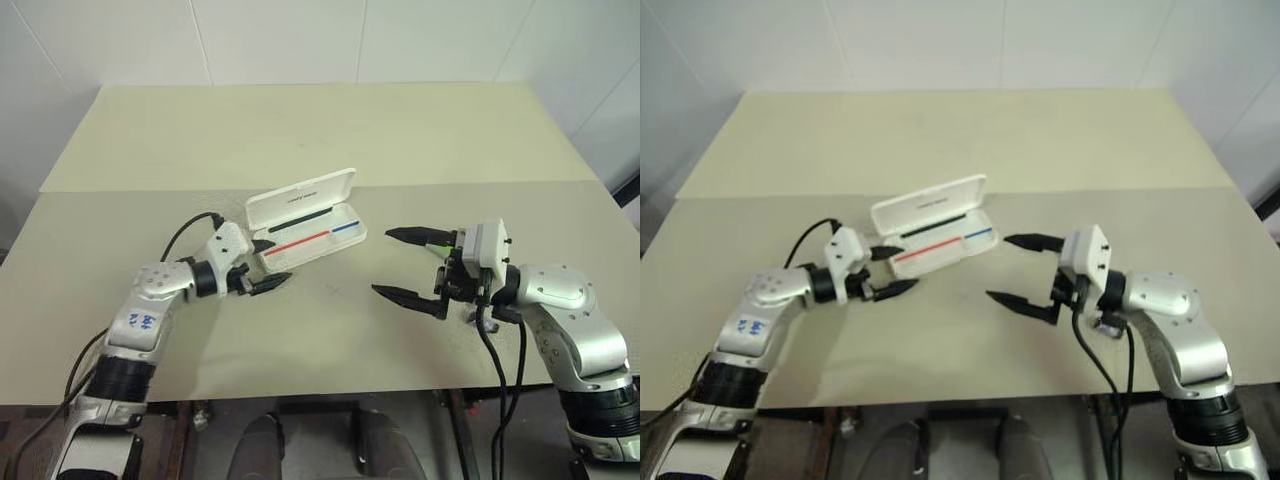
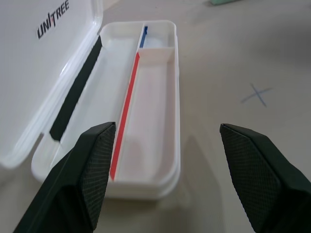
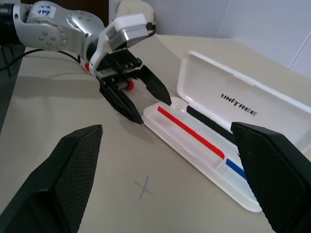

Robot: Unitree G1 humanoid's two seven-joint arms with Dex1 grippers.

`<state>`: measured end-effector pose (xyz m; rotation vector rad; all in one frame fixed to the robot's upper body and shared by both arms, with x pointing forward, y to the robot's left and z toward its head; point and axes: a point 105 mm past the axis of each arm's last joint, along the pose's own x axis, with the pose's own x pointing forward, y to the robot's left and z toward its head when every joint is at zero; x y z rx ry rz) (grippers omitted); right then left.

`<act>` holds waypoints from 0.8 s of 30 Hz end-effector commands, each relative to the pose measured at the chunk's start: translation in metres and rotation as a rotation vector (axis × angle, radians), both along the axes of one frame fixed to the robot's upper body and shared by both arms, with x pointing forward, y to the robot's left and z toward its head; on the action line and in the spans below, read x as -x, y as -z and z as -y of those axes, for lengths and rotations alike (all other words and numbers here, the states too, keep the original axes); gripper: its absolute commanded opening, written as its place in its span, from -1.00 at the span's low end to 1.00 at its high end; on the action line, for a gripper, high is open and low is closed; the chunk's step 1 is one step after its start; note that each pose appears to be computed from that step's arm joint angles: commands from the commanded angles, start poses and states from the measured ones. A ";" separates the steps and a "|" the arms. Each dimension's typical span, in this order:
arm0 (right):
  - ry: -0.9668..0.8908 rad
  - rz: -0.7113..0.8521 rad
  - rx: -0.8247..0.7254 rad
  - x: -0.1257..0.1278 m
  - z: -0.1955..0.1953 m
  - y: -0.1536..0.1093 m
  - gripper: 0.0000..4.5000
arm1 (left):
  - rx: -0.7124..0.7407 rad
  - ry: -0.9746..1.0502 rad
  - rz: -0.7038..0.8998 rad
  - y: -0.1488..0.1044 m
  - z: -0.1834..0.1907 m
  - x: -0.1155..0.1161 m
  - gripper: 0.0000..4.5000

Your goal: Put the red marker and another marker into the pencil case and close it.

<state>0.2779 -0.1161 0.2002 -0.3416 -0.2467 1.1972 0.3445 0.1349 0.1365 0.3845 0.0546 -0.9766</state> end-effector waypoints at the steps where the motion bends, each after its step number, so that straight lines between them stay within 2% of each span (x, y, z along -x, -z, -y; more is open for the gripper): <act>1: 0.001 0.050 -0.014 0.000 -0.003 -0.008 1.00 | -0.017 0.000 0.031 -0.003 0.007 -0.006 0.61; 12: 0.010 0.073 -0.036 -0.002 -0.008 -0.014 1.00 | -0.052 0.019 -0.012 0.010 0.013 -0.010 0.61; 20: 0.013 0.079 -0.043 -0.004 -0.009 -0.015 1.00 | -0.072 0.047 0.036 0.000 0.016 -0.008 0.61; 24: 0.015 0.081 -0.046 -0.004 -0.010 -0.016 1.00 | -0.084 0.055 0.000 0.006 0.014 -0.004 0.61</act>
